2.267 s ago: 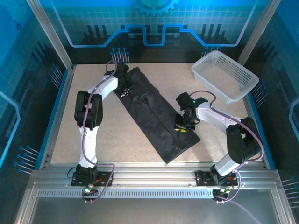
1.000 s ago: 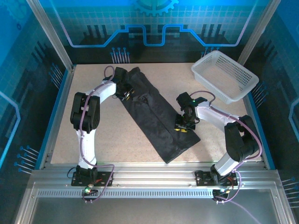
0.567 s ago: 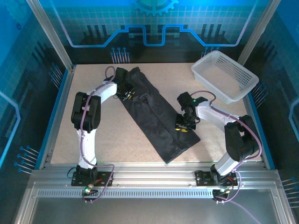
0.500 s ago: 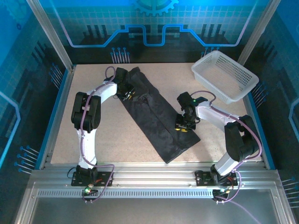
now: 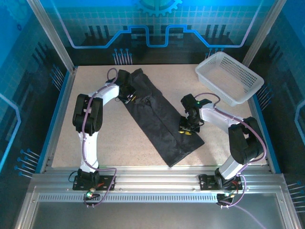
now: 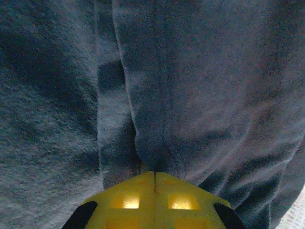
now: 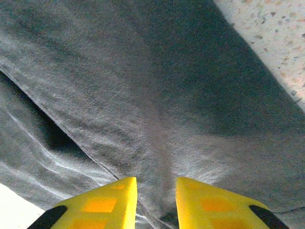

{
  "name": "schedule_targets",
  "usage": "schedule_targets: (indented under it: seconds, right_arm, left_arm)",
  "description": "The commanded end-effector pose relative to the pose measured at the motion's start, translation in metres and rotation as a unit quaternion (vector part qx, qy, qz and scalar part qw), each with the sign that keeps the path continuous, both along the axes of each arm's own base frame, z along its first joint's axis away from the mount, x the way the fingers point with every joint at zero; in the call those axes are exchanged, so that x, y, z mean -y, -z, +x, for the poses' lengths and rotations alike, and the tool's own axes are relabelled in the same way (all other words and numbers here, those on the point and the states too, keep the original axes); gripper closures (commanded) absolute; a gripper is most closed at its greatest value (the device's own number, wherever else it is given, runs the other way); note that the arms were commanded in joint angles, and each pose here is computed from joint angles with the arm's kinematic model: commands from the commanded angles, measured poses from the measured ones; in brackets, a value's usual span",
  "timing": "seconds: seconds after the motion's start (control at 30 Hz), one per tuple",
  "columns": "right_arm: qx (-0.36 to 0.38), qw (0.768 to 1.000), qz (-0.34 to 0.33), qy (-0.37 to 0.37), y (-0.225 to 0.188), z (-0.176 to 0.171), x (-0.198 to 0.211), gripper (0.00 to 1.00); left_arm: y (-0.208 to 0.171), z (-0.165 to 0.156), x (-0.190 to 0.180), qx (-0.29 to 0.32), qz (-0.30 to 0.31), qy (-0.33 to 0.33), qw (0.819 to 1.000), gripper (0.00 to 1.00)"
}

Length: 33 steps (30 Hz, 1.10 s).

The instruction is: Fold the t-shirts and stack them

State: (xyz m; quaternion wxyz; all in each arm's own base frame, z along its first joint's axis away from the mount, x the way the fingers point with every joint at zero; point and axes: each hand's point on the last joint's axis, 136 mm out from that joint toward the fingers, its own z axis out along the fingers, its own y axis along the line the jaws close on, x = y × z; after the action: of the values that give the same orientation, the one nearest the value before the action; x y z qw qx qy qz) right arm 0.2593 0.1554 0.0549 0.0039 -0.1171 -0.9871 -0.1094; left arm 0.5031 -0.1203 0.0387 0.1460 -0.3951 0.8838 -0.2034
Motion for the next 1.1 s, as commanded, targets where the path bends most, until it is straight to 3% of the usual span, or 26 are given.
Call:
schedule_targets:
  seconds: [0.0,0.37,0.53,0.63,0.83,0.97,1.07]
  right_arm:
    - [-0.001,1.0,0.003,0.0,-0.002,0.001,0.004,0.71]
    - [-0.002,1.0,0.007,-0.003,-0.002,0.003,0.002,0.71]
    - [-0.001,1.0,0.004,-0.007,-0.003,0.003,0.004,0.71]
    - [0.006,1.0,-0.003,-0.015,-0.005,0.007,0.009,0.71]
    - [0.008,0.998,-0.036,-0.058,0.005,0.015,0.027,0.72]
    - [-0.019,0.996,-0.042,-0.08,0.023,0.013,0.028,0.74]
    - [-0.036,0.994,-0.054,-0.087,0.032,0.01,0.029,0.74]
  left_arm:
    - [-0.008,-0.012,-0.027,-0.008,0.021,-0.009,1.0,1.0]
    - [0.002,-0.01,-0.032,-0.017,0.015,-0.01,1.0,1.0]
    - [-0.001,-0.01,-0.028,-0.02,0.01,-0.002,1.0,0.73]
    - [-0.017,-0.018,-0.031,-0.013,0.021,-0.014,1.0,0.65]
    - [-0.042,-0.047,0.012,-0.021,-0.037,-0.051,0.998,0.7]
    - [-0.018,-0.064,0.031,-0.083,-0.041,-0.097,0.991,0.82]
    - [-0.007,-0.059,0.025,-0.084,-0.025,-0.126,0.988,0.82]
